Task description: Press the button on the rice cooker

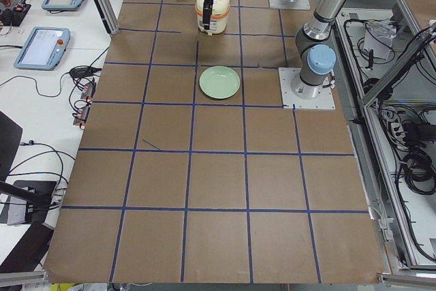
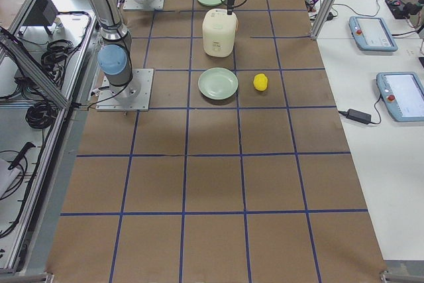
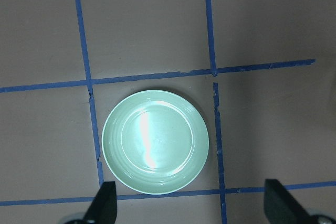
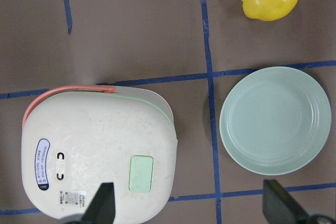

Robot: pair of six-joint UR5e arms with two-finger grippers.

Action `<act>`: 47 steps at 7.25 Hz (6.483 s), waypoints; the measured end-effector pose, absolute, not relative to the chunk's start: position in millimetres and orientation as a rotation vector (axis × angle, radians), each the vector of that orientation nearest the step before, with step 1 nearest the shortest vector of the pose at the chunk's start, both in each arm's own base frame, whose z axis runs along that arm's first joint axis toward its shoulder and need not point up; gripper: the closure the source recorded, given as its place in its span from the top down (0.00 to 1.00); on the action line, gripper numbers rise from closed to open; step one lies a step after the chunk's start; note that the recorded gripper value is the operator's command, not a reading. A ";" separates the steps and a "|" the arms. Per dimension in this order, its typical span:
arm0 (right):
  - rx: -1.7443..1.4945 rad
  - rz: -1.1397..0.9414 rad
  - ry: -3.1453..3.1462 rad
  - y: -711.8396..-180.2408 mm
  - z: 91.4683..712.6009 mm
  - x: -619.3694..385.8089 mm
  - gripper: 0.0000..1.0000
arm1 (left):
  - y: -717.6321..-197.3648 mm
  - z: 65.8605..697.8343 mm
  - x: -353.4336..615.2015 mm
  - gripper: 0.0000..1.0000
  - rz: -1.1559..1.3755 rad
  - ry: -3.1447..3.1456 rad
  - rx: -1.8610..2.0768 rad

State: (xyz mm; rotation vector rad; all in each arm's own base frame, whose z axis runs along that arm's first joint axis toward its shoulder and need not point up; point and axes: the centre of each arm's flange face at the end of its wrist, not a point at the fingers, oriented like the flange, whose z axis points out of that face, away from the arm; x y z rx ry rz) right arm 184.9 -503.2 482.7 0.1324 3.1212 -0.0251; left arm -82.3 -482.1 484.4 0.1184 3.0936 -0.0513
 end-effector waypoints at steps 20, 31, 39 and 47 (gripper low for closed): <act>0.247 -0.083 3.091 -514.0 465.8 190.2 1.00 | -482.1 484.4 -82.3 1.00 -0.051 3.094 0.118; 0.246 0.187 3.039 -476.7 390.0 215.3 0.13 | -482.1 484.4 -82.3 1.00 -0.051 3.094 0.118; 0.218 0.197 3.036 -482.8 375.6 217.0 0.16 | -482.1 484.4 -82.3 1.00 -0.051 3.094 0.118; 0.216 0.216 3.037 -491.7 357.7 218.5 0.16 | -482.1 484.4 -82.3 1.00 -0.051 3.094 0.118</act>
